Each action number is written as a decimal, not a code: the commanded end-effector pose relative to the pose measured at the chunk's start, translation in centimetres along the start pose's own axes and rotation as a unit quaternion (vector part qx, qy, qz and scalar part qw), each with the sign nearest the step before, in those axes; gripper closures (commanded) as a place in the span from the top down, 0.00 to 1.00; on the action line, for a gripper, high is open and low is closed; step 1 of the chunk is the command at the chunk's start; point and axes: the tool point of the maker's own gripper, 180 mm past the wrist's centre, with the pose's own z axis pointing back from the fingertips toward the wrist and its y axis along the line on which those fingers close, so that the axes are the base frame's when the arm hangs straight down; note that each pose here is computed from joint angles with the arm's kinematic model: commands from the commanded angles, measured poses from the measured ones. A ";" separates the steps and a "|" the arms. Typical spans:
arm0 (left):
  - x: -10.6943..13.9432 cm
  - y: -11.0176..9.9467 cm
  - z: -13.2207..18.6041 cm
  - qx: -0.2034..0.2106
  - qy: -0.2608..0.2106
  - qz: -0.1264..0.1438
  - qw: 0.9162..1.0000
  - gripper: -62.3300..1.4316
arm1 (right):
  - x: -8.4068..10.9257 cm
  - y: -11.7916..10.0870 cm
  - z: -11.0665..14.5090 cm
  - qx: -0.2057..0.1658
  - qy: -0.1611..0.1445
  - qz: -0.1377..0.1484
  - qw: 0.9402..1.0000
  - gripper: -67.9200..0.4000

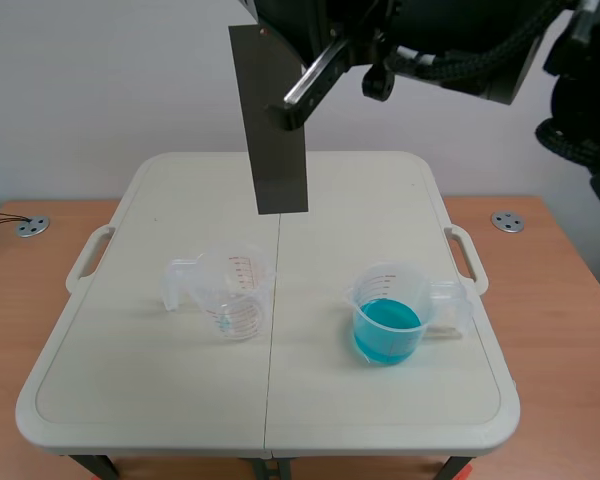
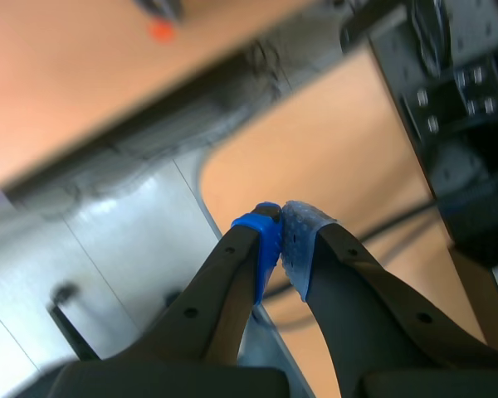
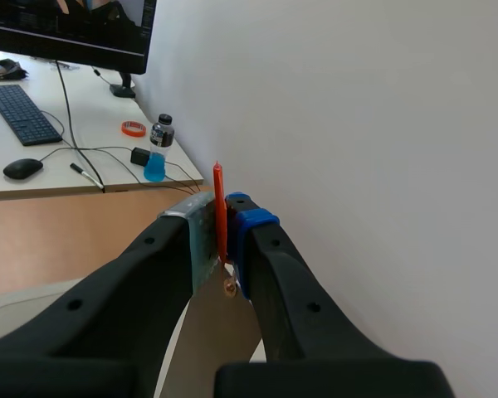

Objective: Hold the metal plate by the orange handle, dip it into the blue solution, take it out and point at it, then put the plate back in the beaker on the left.
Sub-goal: 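Point at the plate with the left hand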

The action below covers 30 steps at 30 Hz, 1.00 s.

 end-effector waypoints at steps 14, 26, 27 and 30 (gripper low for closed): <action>13.2 1.2 1.6 0.010 -0.181 -0.089 0.979 0.07 | 0.0 -2.3 4.6 -0.066 0.022 0.009 0.998 0.02; 21.5 1.5 2.2 -0.010 -0.287 -0.146 0.947 0.07 | -1.5 -4.4 8.1 -0.108 0.057 0.016 0.992 0.02; 22.1 1.2 2.2 -0.015 -0.295 -0.151 0.944 0.07 | -1.5 -4.7 8.4 -0.113 0.058 0.017 0.992 0.02; 23.8 -0.2 2.0 -0.043 -0.314 -0.168 0.933 0.07 | -1.7 -5.2 9.0 -0.124 0.064 0.019 0.990 0.02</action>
